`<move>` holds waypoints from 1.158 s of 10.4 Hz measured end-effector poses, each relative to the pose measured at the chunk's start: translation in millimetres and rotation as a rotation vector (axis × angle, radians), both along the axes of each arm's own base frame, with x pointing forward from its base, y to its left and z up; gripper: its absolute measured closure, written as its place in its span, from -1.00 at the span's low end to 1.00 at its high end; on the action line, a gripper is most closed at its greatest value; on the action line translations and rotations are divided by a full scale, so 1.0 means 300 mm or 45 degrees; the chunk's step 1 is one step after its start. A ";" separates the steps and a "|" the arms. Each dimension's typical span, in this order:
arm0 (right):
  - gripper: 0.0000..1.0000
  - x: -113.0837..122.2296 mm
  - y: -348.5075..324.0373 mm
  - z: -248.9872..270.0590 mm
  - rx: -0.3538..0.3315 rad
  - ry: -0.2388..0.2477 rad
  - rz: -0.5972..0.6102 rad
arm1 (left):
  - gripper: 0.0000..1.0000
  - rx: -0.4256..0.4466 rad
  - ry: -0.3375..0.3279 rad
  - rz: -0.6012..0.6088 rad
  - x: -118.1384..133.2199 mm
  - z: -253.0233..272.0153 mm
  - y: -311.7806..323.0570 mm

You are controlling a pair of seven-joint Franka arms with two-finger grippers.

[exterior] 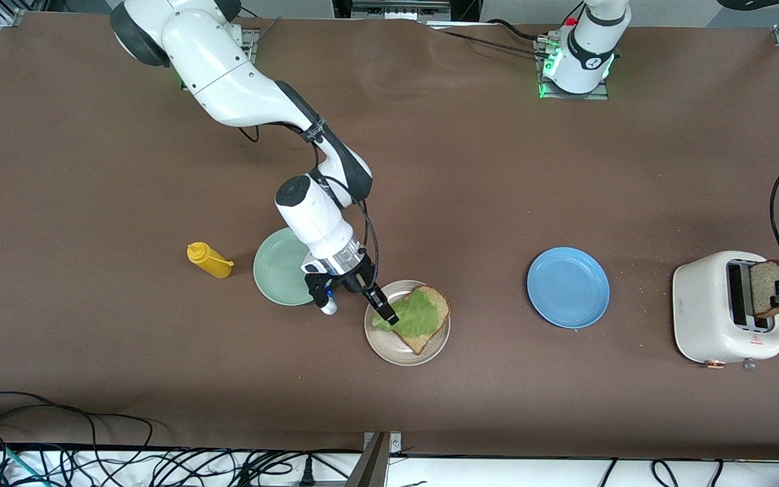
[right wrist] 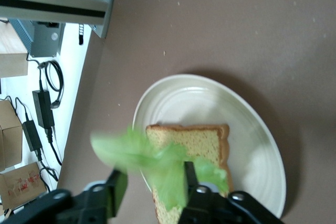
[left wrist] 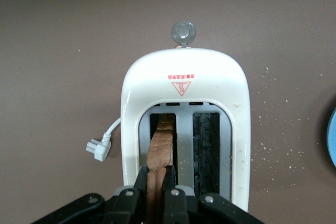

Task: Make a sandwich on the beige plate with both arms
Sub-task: 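Carry the lettuce onto the bread on the beige plate and release, then move the right gripper to the mustard while the left gripper grasps bread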

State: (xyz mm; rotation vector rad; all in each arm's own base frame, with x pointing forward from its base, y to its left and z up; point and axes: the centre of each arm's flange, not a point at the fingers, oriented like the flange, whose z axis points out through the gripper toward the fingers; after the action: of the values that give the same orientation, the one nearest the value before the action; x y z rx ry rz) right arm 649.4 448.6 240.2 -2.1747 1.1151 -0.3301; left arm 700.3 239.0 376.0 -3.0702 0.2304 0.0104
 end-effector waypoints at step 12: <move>-1.00 0.048 -0.549 0.622 -1.014 0.371 0.882 | 0.80 0.004 -0.122 -0.060 0.002 0.284 -0.135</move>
State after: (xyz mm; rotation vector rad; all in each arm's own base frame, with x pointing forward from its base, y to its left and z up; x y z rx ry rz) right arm 663.9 283.7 426.9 -3.2246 0.2871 -0.1465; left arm 700.9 198.6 461.1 -3.0507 0.2965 -0.1377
